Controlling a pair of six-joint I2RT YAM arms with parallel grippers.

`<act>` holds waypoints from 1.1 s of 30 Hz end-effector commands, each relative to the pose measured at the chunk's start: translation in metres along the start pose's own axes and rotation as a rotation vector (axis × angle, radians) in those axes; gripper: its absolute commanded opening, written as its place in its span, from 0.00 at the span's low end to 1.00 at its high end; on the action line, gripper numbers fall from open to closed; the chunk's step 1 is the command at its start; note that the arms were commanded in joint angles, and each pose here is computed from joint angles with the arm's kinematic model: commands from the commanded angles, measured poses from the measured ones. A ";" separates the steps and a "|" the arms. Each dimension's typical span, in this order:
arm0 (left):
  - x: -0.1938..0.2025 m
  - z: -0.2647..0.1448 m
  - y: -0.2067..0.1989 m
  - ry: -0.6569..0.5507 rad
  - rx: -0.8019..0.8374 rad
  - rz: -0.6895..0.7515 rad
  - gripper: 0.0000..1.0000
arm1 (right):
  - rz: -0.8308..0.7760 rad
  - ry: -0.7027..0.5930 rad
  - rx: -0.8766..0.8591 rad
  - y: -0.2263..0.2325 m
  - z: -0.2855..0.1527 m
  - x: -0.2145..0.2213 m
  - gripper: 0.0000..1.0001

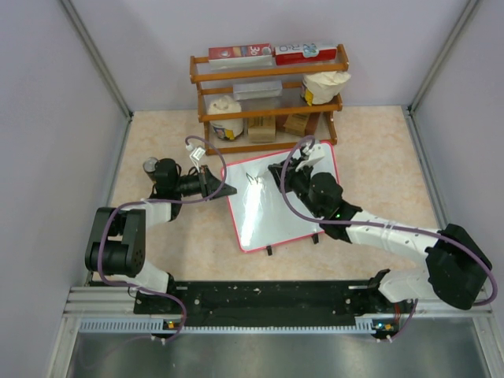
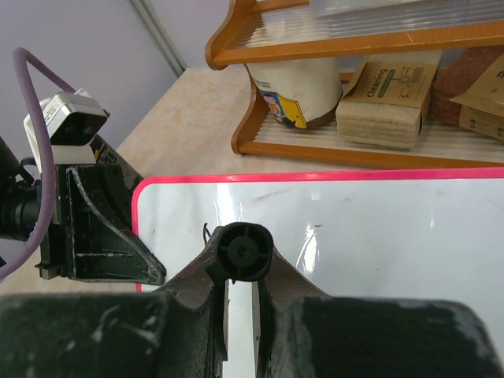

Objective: Write a sentence on the whiteboard

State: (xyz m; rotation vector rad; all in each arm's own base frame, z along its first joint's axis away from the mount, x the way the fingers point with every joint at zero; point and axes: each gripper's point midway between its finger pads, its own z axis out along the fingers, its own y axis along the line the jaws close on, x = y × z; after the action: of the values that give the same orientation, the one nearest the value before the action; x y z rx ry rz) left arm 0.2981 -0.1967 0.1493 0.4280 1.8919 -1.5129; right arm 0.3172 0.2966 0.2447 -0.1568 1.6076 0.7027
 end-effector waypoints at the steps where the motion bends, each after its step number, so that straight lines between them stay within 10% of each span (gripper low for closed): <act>1: 0.001 0.004 0.009 0.004 0.000 0.180 0.00 | -0.005 -0.015 0.058 -0.016 -0.005 -0.004 0.00; 33: 0.002 0.005 0.011 0.009 -0.002 0.176 0.00 | 0.023 -0.039 0.002 -0.005 -0.007 -0.018 0.00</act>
State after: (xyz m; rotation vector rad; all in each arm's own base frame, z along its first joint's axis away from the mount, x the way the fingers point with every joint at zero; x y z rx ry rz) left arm 0.2978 -0.1971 0.1502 0.4403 1.8883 -1.5145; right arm 0.3122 0.2816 0.2558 -0.1301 1.5877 0.7061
